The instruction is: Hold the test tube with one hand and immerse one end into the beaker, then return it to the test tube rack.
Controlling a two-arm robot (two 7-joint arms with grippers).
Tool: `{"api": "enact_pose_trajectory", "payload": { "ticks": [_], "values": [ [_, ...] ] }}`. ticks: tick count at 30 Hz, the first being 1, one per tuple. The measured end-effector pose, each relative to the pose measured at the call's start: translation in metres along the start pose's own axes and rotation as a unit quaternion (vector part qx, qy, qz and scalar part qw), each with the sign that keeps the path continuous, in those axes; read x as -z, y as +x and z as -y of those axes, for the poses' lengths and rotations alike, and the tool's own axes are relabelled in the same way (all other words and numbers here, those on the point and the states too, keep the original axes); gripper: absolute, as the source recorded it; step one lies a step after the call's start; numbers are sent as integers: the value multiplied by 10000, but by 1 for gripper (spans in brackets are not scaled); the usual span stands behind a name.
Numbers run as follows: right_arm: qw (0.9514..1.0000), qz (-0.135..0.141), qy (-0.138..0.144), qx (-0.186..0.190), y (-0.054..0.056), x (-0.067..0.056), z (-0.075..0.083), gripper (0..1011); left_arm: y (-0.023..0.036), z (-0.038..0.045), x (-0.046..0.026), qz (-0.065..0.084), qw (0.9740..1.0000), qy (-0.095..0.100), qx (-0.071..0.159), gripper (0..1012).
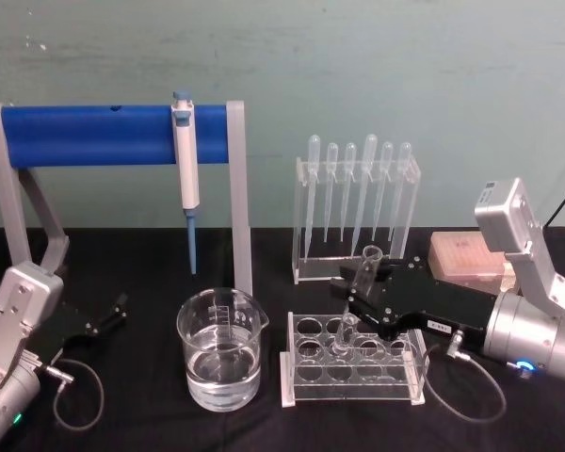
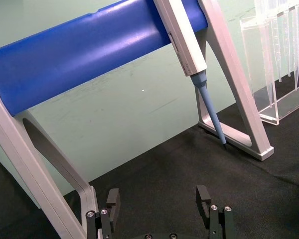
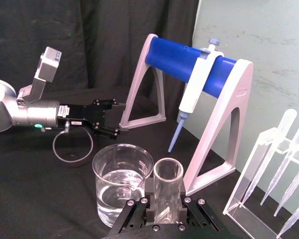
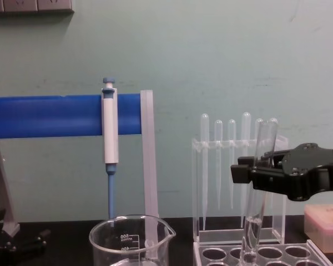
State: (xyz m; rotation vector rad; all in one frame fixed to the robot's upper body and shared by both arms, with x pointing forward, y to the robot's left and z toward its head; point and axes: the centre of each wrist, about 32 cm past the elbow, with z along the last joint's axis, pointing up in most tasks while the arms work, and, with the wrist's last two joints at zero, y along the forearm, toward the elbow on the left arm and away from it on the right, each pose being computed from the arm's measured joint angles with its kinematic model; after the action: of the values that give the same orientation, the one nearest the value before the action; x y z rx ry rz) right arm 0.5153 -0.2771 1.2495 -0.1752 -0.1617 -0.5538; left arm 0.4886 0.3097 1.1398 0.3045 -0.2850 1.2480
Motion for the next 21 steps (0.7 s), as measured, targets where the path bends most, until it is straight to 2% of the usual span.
{"api": "enact_pose_trajectory", "payload": {
  "ticks": [12, 21],
  "values": [
    [9999, -50, -109, 24, 6, 89, -23, 226, 0, 0, 0, 0, 10000, 0, 0, 1000],
    [9997, -130, -192, 13, 1, 210, -56, 226, 0, 0, 0, 0, 10000, 0, 0, 1000]
  ]
}}
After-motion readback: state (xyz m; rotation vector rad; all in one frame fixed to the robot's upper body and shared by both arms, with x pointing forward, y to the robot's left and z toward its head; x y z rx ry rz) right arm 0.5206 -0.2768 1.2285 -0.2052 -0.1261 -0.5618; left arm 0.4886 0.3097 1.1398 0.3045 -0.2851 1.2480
